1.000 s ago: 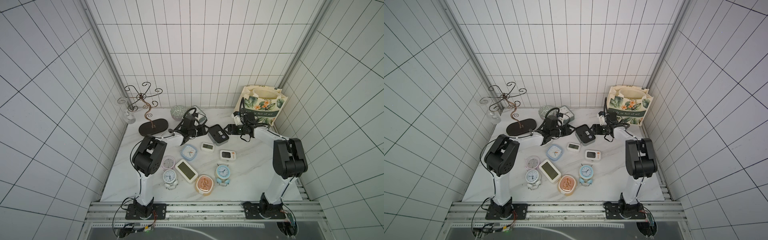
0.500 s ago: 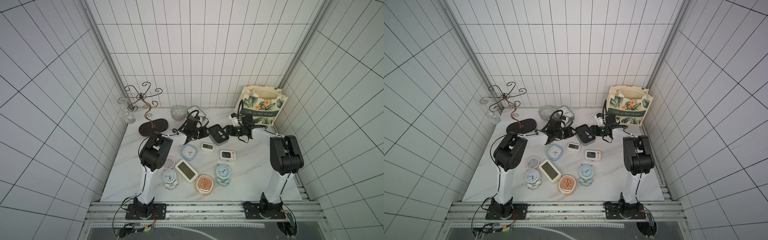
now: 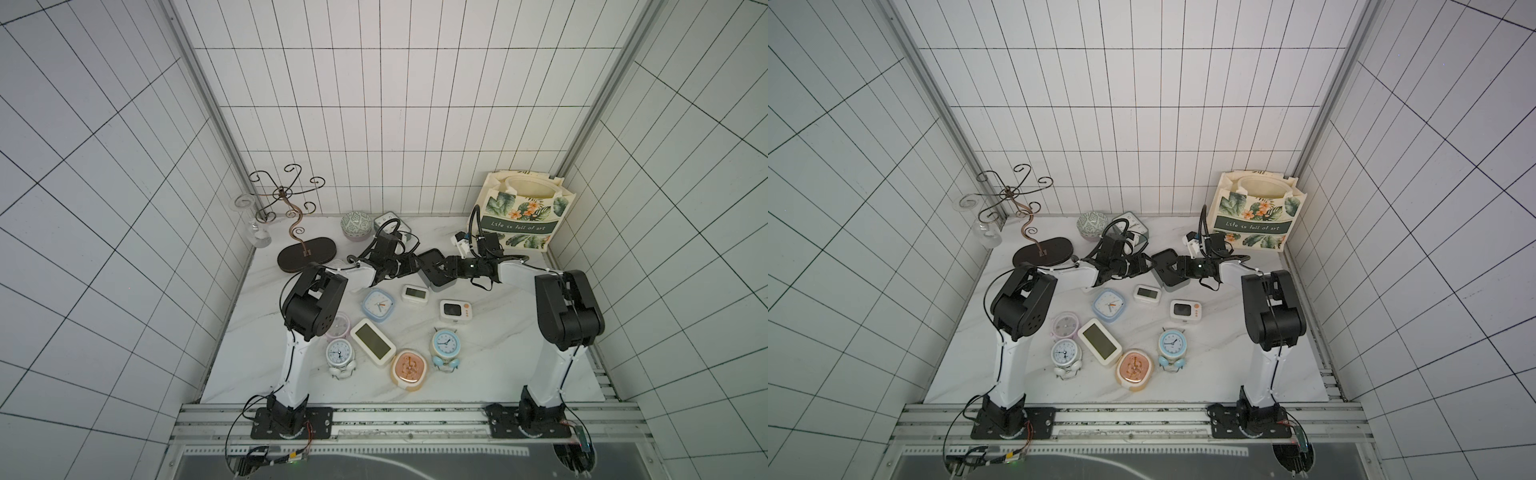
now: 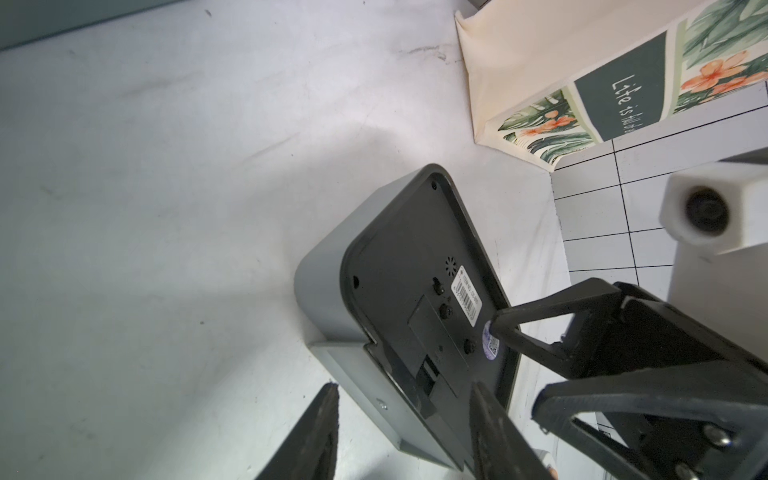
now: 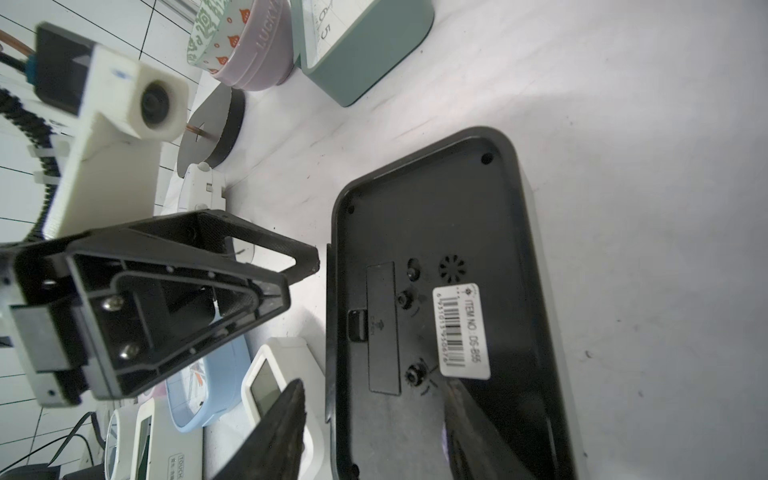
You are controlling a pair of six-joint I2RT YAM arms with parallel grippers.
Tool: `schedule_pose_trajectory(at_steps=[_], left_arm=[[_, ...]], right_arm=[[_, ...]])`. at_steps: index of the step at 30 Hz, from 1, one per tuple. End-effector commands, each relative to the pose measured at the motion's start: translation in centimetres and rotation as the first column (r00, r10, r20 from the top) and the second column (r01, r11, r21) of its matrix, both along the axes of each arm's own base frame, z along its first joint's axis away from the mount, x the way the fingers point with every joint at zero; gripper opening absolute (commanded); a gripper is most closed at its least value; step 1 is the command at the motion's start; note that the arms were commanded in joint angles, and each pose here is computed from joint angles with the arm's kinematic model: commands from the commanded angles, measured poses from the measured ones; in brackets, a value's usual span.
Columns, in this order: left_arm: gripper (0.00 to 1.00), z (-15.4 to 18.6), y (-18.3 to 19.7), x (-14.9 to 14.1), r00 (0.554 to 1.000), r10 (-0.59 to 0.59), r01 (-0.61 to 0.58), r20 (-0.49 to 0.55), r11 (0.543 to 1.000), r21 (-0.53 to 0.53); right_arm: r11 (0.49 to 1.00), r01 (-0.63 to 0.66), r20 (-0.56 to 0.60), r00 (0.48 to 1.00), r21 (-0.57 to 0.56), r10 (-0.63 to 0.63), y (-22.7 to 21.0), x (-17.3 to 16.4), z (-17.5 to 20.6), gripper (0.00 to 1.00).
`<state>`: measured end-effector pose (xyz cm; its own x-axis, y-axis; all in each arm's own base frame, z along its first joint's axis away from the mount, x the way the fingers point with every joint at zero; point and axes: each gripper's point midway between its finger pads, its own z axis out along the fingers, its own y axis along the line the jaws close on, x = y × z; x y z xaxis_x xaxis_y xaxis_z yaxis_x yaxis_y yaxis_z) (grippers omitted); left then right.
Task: Put the alarm clock into the canvas bag
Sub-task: Pick up the alarm from the center of the board.
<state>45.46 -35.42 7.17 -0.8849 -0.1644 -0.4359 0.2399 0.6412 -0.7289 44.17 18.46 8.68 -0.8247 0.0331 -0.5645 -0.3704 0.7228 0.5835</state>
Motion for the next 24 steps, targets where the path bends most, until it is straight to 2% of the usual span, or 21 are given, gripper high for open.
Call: schedule_pose_trajectory(at_steps=[1, 6, 10, 20, 24], left_arm=[[0.50, -0.8, -0.5, 0.1, 1.000, -0.018, 0.018, -0.008, 1.000, 0.011], [0.50, 0.0, -0.8, -0.6, 1.000, -0.031, 0.031, 0.007, 0.999, 0.012], [0.50, -0.3, -1.0, -0.9, 0.999, -0.033, 0.034, -0.006, 0.999, 0.011], [0.50, -0.6, -1.0, -0.8, 0.999, -0.037, 0.038, -0.004, 0.999, 0.020], [0.49, -1.1, -0.5, -0.7, 0.999, -0.032, 0.032, 0.000, 0.997, 0.063]], right_arm=[[0.997, 0.041, 0.041, 0.998, -0.063, -0.038, -1.6, 0.0, 0.9, 0.54], [0.981, 0.120, 0.037, 0.993, -0.150, -0.116, -4.5, 1.1, -0.5, 0.57], [0.984, 0.104, -0.004, 0.994, -0.145, -0.105, -4.6, 1.3, -2.0, 0.59], [0.999, 0.032, -0.053, 0.998, -0.016, -0.032, -1.6, -1.1, -2.2, 0.55], [0.999, -0.006, -0.050, 0.999, 0.034, 0.008, 0.2, -2.2, -1.5, 0.55]])
